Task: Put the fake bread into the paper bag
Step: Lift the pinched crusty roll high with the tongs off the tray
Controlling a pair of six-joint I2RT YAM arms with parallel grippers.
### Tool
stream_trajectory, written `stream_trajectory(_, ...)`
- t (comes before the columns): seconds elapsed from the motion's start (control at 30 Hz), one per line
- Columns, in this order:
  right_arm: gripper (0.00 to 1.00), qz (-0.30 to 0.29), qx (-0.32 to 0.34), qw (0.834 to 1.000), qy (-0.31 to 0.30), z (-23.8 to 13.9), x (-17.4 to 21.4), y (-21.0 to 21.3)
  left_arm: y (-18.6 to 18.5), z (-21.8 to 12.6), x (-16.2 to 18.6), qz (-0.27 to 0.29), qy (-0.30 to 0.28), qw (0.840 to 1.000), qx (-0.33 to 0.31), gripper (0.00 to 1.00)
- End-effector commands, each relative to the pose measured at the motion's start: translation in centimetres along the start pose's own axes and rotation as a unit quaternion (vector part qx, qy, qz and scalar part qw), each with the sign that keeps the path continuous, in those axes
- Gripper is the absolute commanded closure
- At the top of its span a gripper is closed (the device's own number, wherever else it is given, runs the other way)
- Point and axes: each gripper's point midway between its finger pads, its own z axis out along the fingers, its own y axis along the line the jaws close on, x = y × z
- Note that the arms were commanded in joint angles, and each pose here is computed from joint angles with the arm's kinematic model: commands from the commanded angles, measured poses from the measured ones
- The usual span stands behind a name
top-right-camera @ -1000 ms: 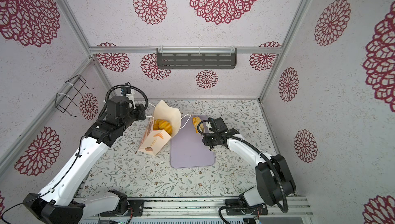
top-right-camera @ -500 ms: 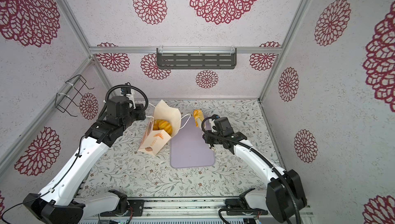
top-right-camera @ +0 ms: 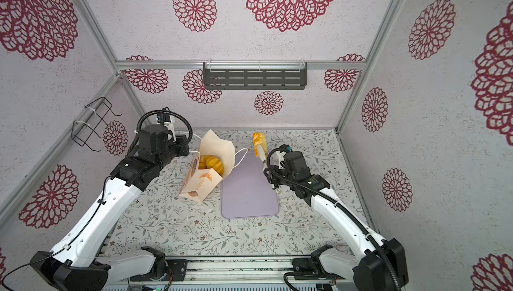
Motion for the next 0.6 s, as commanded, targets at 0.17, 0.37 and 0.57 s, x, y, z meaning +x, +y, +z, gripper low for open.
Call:
stream_trajectory(0.17,1.00,-0.022,-0.052,0.996,-0.062,-3.6,-3.7,4.0,0.2,-0.2,-0.4,-0.001,-0.010,1.000,0.001,1.00)
stream_trajectory(0.37,1.00,-0.031,-0.063,0.995,-0.077,-4.9,-4.8,5.5,0.2,-0.3,-0.4,-0.001,-0.010,1.000,0.002,1.00)
stream_trajectory(0.57,1.00,-0.039,-0.081,0.992,-0.092,-6.1,-5.7,7.4,0.1,-0.4,-0.5,0.000,-0.011,1.000,0.004,1.00)
